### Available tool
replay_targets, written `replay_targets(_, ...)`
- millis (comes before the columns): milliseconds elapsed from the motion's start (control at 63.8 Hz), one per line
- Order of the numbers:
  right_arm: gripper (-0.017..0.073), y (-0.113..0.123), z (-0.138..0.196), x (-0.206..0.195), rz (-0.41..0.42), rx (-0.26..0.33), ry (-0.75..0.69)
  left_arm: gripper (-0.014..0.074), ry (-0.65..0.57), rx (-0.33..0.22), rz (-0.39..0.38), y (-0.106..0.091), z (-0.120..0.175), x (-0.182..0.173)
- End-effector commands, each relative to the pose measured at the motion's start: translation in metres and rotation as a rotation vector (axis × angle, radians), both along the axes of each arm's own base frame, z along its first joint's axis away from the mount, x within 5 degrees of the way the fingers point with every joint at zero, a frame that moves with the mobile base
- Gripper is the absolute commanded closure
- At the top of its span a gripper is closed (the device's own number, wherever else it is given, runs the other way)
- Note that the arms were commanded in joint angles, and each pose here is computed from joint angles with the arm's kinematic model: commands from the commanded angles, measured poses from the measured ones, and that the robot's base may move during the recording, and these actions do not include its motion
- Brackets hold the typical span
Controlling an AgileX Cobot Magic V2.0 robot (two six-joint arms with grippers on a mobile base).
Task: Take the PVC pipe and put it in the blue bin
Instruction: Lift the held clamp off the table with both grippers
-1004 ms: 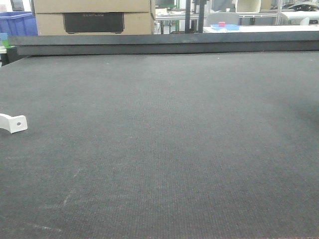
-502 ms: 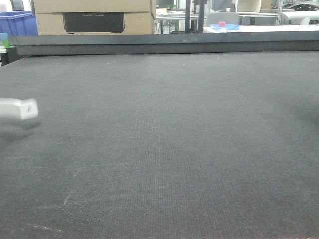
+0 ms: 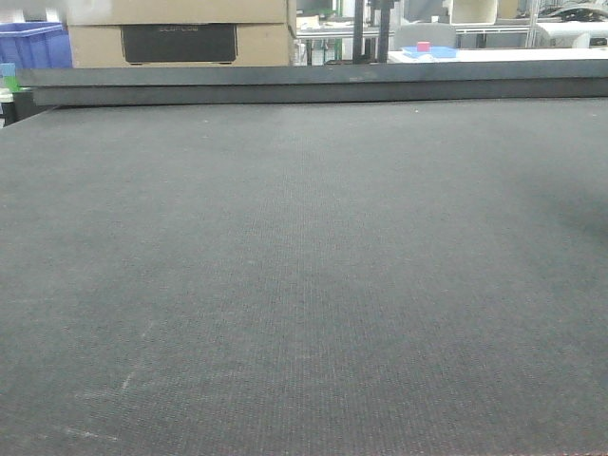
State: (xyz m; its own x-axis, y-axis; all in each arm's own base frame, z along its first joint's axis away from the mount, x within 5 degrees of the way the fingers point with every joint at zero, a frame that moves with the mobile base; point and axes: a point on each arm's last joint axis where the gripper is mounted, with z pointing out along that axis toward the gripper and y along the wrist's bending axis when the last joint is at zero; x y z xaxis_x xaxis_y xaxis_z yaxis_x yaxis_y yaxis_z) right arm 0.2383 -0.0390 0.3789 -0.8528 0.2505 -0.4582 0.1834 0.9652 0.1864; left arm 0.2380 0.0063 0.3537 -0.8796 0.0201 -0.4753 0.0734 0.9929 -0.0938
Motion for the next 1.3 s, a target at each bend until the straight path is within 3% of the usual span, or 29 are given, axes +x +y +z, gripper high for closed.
replay_targets(0,0.0727,0.002,0.015,-0.011,0.013,-0.023,-0.061,0.0704,-0.095,-0.034,-0.013,-0.007,0.022,-0.019)
replay_targets(329,0.0727,0.009,0.051,-0.046,0.032,-0.123,-0.335,0.0704,-0.506,-0.034,0.049,-0.008,0.07,-0.056)
replay_targets(721,0.0727,0.016,0.024,-0.096,-0.022,-0.25,-0.681,0.0704,-0.817,-0.03,0.135,-0.004,0.048,-0.077)
replay_targets(972,0.0727,0.022,0.006,-0.132,-0.064,-0.299,-0.861,0.0704,-0.898,-0.015,0.152,-0.003,0.028,-0.103)
replay_targets(1098,0.0727,0.024,0.008,-0.142,-0.066,-0.306,-0.893,0.0704,-0.958,0.041,0.141,-0.002,0.034,-0.113)
replay_targets(1286,0.0727,0.025,0.013,-0.148,-0.07,-0.315,-0.932,0.0704,-1.052,0.038,0.155,-0.002,0.044,-0.119)
